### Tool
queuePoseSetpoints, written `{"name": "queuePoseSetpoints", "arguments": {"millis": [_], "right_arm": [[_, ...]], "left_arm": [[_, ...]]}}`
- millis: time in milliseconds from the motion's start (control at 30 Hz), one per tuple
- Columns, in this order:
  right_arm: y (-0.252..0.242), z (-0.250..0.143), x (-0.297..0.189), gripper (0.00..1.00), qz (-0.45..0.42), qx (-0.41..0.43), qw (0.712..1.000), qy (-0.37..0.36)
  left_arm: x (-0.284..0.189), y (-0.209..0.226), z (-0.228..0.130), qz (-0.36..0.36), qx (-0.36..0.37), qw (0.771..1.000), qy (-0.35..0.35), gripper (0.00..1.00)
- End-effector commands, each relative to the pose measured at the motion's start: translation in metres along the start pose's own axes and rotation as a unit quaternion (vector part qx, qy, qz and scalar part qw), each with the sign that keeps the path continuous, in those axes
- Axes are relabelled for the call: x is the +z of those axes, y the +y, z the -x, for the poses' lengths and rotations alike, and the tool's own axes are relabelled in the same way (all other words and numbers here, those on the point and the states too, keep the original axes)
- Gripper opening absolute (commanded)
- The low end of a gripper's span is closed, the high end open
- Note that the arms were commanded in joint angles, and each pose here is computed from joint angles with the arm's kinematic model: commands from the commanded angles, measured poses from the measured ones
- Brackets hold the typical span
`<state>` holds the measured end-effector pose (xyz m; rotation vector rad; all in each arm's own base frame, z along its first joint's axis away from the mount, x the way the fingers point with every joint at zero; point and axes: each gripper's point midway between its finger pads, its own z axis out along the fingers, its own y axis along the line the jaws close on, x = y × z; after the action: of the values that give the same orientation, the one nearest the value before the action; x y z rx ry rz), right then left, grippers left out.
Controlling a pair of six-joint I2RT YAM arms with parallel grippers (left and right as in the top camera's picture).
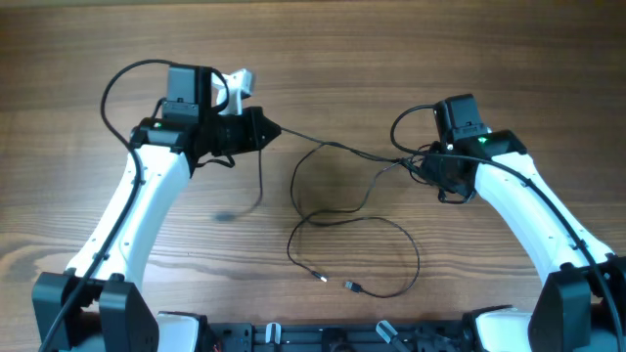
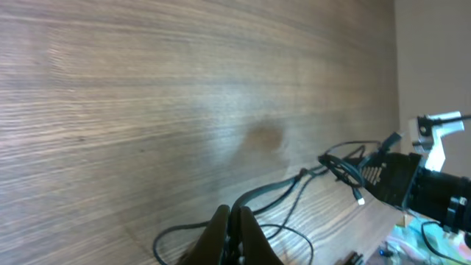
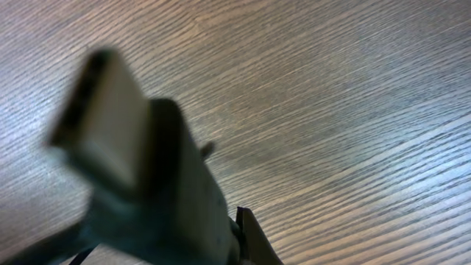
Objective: Untangle cables
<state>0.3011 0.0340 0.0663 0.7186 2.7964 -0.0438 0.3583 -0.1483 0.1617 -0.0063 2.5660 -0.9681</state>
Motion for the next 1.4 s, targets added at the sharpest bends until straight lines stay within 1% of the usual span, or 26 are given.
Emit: {"name": "queuePoseSetpoints", "arguments": {"millis": [0, 33, 67, 100, 133, 167, 200, 233, 300, 367, 467, 533, 600, 733, 767, 800, 867, 900, 1067, 1133, 1167, 1200, 1233, 1267, 1333, 1367], "right_arm": [[-0.014, 0.019, -0.009, 0.04, -0.014, 0.001, 0.999, -0.037], [0.007, 0.016, -0.012, 0.04, 0.044, -0.039, 0.998, -0.026], [0.041, 0.009, -0.022, 0.04, 0.140, -0.108, 0.984, -0.010], [0.075, -0.004, -0.039, 0.04, 0.249, -0.184, 0.951, 0.005], [0.110, -0.023, -0.071, 0.04, 0.380, -0.246, 0.891, 0.020], [0.124, -0.031, -0.089, 0.04, 0.441, -0.259, 0.859, 0.031], [0.133, -0.037, -0.103, 0.04, 0.484, -0.264, 0.834, 0.039], [0.138, -0.040, -0.114, 0.04, 0.513, -0.269, 0.814, 0.045], [0.143, -0.043, -0.126, 0.04, 0.544, -0.275, 0.791, 0.047], [0.147, -0.043, -0.134, 0.04, 0.565, -0.280, 0.775, 0.045], [0.148, -0.042, -0.135, 0.04, 0.565, -0.278, 0.775, 0.043], [0.148, -0.042, -0.135, 0.04, 0.565, -0.272, 0.777, 0.048], [0.148, -0.044, -0.137, 0.04, 0.569, -0.273, 0.774, 0.051], [0.153, -0.053, -0.140, 0.04, 0.575, -0.283, 0.765, 0.060], [0.154, -0.055, -0.141, 0.04, 0.576, -0.285, 0.764, 0.062], [0.154, -0.056, -0.141, 0.04, 0.576, -0.286, 0.763, 0.062], [0.154, -0.056, -0.141, 0.04, 0.576, -0.285, 0.764, 0.063], [0.154, -0.056, -0.141, 0.04, 0.576, -0.283, 0.764, 0.064], [0.154, -0.056, -0.141, 0.04, 0.574, -0.276, 0.768, 0.069], [0.153, -0.051, -0.131, 0.04, 0.551, -0.264, 0.789, 0.064], [0.153, -0.050, -0.130, 0.05, 0.548, -0.255, 0.794, 0.068], [0.154, -0.051, -0.134, 0.04, 0.557, -0.257, 0.786, 0.072], [0.154, -0.053, -0.138, 0.04, 0.567, -0.259, 0.778, 0.076], [0.155, -0.054, -0.142, 0.04, 0.575, -0.260, 0.772, 0.078], [0.156, -0.054, -0.142, 0.04, 0.576, -0.260, 0.771, 0.077], [0.156, -0.054, -0.143, 0.04, 0.577, -0.259, 0.771, 0.078]], "left_arm": [[-0.019, 0.022, 0.021, 0.037, -0.002, 0.998, -0.044, 0.05], [-0.018, 0.022, 0.021, 0.037, -0.003, 0.998, -0.043, 0.20], [-0.017, 0.019, 0.019, 0.034, -0.005, 0.999, -0.040, 0.45], [-0.014, 0.014, 0.017, 0.030, -0.004, 0.999, -0.036, 0.57], [-0.010, 0.008, 0.014, 0.025, -0.002, 0.999, -0.030, 0.65], [-0.006, 0.000, 0.009, 0.019, 0.006, 1.000, -0.021, 0.67], [-0.001, -0.008, 0.004, 0.014, 0.015, 1.000, -0.013, 0.67], [0.003, -0.015, -0.001, 0.008, 0.024, 1.000, -0.005, 0.62], [0.014, -0.035, -0.015, -0.006, 0.048, 0.999, 0.015, 0.51], [0.025, -0.050, -0.025, -0.018, 0.068, 0.997, 0.030, 0.48], [0.031, -0.068, -0.031, -0.039, 0.091, 0.994, 0.035, 0.44], [0.032, -0.089, -0.033, -0.083, 0.107, 0.990, 0.037, 0.43], [0.032, -0.106, -0.029, -0.116, 0.095, 0.988, 0.030, 0.43], [0.034, -0.124, -0.032, -0.139, 0.098, 0.985, 0.029, 0.35], [0.035, -0.128, -0.035, -0.142, 0.094, 0.985, 0.034, 0.29], [0.036, -0.130, -0.038, -0.144, 0.096, 0.984, 0.038, 0.19], [0.036, -0.131, -0.039, -0.144, 0.097, 0.984, 0.039, 0.05], [0.036, -0.130, -0.039, -0.144, 0.097, 0.984, 0.039, 0.04], [0.037, -0.123, -0.035, -0.127, 0.093, 0.987, 0.032, 0.04], [0.036, -0.108, -0.029, -0.100, 0.078, 0.992, 0.024, 0.04], [0.034, -0.088, -0.024, -0.067, 0.058, 0.996, 0.017, 0.04], [0.031, -0.073, -0.020, -0.045, 0.041, 0.998, 0.014, 0.04], [0.029, -0.067, -0.019, -0.038, 0.031, 0.999, 0.016, 0.10], [0.027, -0.061, -0.021, -0.034, 0.017, 0.999, 0.023, 0.36], [0.027, -0.064, -0.026, -0.042, 0.013, 0.998, 0.034, 0.50], [0.028, -0.067, -0.029, -0.046, 0.017, 0.998, 0.038, 0.51]]}}
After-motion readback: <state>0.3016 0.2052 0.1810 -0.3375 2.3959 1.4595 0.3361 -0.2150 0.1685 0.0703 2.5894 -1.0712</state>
